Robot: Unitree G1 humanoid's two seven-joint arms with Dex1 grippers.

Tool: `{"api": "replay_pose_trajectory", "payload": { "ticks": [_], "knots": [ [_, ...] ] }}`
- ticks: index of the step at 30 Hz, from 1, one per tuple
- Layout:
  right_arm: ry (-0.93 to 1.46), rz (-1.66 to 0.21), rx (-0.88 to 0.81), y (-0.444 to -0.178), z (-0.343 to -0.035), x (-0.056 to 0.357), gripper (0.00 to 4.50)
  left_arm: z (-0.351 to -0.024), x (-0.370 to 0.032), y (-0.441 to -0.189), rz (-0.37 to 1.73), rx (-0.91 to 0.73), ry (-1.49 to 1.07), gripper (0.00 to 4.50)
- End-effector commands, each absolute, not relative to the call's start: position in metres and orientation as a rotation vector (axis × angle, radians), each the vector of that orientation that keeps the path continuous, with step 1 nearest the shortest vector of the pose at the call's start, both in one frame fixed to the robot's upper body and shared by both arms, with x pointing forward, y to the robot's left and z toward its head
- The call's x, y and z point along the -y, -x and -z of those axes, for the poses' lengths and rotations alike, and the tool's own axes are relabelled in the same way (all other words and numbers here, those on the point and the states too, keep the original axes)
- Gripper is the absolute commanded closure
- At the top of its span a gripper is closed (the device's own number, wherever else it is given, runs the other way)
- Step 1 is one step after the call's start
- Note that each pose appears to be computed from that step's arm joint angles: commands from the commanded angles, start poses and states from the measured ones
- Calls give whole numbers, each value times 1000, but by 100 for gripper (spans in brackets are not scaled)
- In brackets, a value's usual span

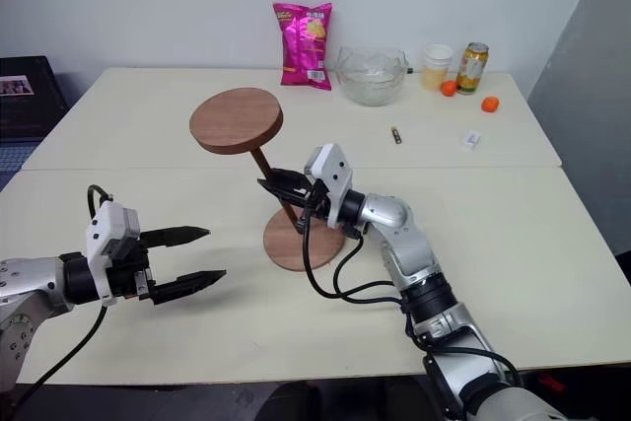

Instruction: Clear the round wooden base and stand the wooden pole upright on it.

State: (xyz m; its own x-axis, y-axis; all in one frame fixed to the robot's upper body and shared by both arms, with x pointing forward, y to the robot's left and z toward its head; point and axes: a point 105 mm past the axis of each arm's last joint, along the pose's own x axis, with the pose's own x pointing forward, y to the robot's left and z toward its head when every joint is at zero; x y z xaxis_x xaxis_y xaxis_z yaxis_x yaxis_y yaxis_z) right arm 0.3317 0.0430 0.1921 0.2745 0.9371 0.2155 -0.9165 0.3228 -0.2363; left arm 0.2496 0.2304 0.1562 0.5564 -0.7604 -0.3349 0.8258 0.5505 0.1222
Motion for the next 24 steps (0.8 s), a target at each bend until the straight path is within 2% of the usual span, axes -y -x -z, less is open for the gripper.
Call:
{"api": "replay_pose_trajectory", "payload": {
  "ticks": [1,24],
  "knots": [
    [53,-1228,362,-334,-200,-38,427,-163,-227,-249,970,-240,-306,0],
    [66,-1318,249,-319,-178,-39,427,-161,-225,-250,984,-244,-313,0]
  ]
}}
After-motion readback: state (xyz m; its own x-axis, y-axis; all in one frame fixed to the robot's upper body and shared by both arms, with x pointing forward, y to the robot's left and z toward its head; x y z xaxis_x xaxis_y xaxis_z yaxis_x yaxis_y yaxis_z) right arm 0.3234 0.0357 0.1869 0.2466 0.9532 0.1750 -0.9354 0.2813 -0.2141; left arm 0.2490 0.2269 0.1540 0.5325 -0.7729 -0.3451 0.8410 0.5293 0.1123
